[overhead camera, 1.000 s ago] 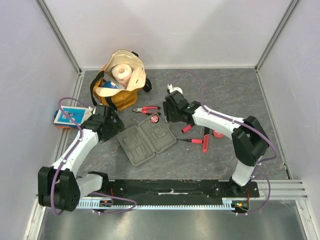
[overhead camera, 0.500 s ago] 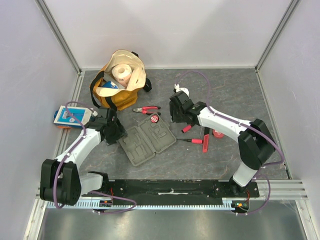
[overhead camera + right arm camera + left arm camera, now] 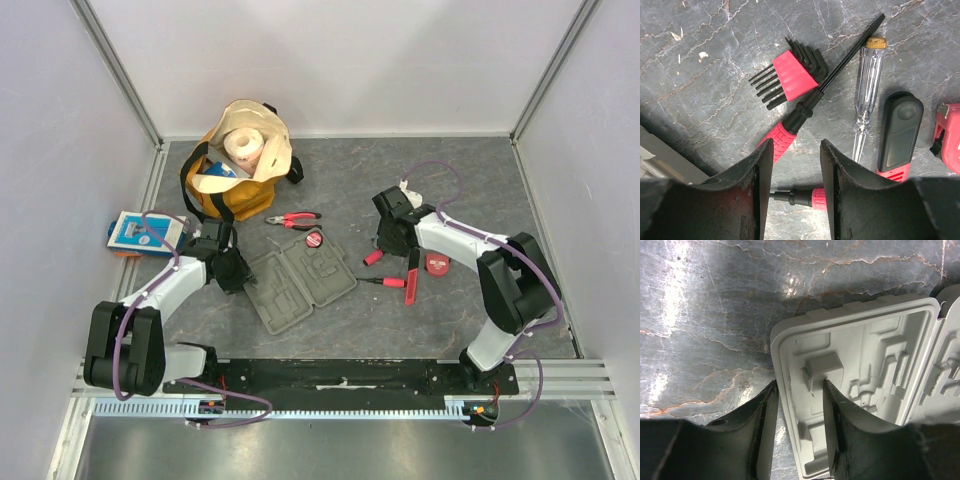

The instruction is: Pack the tool kit

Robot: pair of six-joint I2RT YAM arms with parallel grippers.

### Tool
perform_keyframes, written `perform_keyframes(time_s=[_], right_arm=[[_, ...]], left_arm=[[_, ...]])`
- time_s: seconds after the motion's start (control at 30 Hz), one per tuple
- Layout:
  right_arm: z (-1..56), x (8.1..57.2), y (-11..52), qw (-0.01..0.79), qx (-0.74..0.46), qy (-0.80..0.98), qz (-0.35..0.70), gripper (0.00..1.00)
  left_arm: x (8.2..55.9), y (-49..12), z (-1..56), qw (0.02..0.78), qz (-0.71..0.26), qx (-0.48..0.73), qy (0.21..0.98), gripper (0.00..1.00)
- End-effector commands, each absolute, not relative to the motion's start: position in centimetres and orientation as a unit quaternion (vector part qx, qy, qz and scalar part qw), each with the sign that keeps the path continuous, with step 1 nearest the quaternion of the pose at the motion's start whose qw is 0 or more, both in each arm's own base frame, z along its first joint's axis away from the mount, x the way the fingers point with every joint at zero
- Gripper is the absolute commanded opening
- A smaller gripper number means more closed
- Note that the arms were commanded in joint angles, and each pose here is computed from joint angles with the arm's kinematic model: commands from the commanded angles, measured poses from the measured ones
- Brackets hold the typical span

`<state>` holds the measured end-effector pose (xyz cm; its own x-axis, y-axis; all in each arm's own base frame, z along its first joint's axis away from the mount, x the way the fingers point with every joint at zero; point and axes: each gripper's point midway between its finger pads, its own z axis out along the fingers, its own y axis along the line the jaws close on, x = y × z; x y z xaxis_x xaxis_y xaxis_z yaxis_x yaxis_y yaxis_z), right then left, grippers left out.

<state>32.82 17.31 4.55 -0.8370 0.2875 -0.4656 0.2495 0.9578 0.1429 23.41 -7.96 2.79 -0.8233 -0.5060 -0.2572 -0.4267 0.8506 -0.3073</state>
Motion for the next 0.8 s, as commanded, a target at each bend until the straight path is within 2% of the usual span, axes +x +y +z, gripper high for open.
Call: perform_keyframes(time_s=[0.0, 0.2, 0.4, 0.5, 0.6, 0.77], right_arm=[[5.5, 33.8, 17.8, 0.26, 0.173, 0.947, 0.07, 0.5], [4.2, 34.0, 18.4, 0.243, 0.18, 0.95, 0.078, 0.55], [2.8, 33.7, 18.7, 0.223, 0.19, 0.953, 0.076, 0.58], [2.2, 33.6, 18.8, 0.215, 0.197, 0.954, 0.075, 0.58], [1.9, 33.6, 18.6, 0.214, 0.202, 0.953, 0.069, 0.55], [1.6, 33.4, 18.7, 0.206, 0.203, 0.955, 0.068, 0.36]], left_arm=[[23.5, -7.5, 2.1, 0.166, -0.106, -0.247, 0.949, 0.44], [24.1, -7.3, 2.9, 0.179, -0.105, -0.245, 0.947, 0.46], [25.0, -6.6, 4.5, 0.209, -0.095, -0.244, 0.942, 0.58], [25.6, -6.7, 5.8, 0.228, -0.1, -0.244, 0.937, 0.6], [26.5, -6.0, 7.4, 0.261, -0.092, -0.246, 0.929, 0.61], [27.5, -6.2, 10.5, 0.301, -0.111, -0.234, 0.918, 0.66]])
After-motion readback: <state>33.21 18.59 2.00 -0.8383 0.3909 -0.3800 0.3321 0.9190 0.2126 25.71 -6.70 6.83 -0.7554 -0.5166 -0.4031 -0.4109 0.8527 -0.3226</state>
